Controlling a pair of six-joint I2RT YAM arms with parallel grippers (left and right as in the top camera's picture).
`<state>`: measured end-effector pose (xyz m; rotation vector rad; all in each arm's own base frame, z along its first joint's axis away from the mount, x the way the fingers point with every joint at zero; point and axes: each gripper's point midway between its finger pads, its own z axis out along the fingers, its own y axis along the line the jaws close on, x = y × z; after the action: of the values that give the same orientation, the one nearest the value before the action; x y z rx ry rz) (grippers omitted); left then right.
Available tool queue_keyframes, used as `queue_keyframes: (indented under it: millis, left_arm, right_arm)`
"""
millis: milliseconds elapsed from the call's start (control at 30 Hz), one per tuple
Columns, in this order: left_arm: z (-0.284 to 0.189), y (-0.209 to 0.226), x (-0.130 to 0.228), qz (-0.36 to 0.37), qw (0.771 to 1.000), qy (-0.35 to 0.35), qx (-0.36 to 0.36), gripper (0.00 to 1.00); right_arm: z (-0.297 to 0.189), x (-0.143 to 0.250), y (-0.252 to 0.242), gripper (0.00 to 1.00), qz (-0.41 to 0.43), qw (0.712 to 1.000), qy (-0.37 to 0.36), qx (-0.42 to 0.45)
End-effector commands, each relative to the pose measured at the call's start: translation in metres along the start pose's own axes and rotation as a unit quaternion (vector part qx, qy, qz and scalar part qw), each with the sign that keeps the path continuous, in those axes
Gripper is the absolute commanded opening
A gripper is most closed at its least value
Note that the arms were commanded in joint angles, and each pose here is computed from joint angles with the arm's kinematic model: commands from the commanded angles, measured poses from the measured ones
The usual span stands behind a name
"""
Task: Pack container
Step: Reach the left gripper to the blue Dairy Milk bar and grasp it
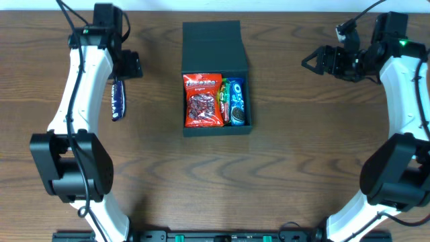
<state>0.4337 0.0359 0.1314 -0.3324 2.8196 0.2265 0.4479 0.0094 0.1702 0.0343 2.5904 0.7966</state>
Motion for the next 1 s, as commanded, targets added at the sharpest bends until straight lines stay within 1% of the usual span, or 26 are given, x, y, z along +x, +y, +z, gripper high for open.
queue_keyframes:
  millis: [0, 100, 333, 433, 500, 600, 667, 800, 900, 967]
  left_arm:
    - [0.026, 0.007, 0.021, 0.026, 0.999, 0.034, 0.018, 0.93]
    - [0.046, 0.015, 0.032, 0.016, 0.999, 0.042, 0.014, 0.92]
    - [0.076, 0.025, 0.043, 0.007, 0.999, 0.038, 0.025, 0.91]
    - [0.085, 0.014, 0.051, 0.030, 0.996, 0.039, 0.071, 0.90]
    - [0.088, 0.010, 0.055, 0.037, 0.995, 0.041, 0.087, 0.89]
    - [0.092, 0.010, 0.057, 0.042, 0.995, 0.040, 0.085, 0.86]
    - [0.094, 0.011, 0.058, 0.051, 0.994, 0.039, 0.083, 0.81]
    - [0.103, 0.012, 0.063, 0.050, 0.995, 0.043, 0.081, 0.80]
    - [0.109, 0.012, 0.068, 0.049, 0.994, 0.054, 0.081, 0.73]
    - [0.110, 0.011, 0.069, 0.049, 0.994, 0.056, 0.085, 0.70]
  right_arm:
    - [-0.002, -0.002, -0.003, 0.89, -0.001, 1.000, -0.003, 0.001]
    - [-0.002, -0.002, -0.002, 0.88, 0.000, 1.000, -0.003, 0.001]
    - [-0.002, -0.002, -0.003, 0.88, 0.005, 1.000, -0.003, 0.001]
    - [-0.002, -0.001, -0.002, 0.88, 0.006, 1.000, -0.002, 0.001]
    - [-0.002, -0.001, -0.001, 0.88, 0.005, 1.000, -0.001, 0.000]
    - [0.000, 0.000, 0.001, 0.88, 0.003, 1.000, 0.001, -0.001]
    - [0.001, 0.000, 0.002, 0.88, 0.001, 1.000, 0.002, -0.002]
    - [0.002, 0.000, 0.004, 0.88, -0.001, 1.000, 0.003, -0.003]
    - [0.002, 0.001, 0.004, 0.88, 0.000, 1.000, 0.003, -0.003]
    - [0.002, 0.001, 0.004, 0.88, 0.000, 1.000, 0.003, -0.003]
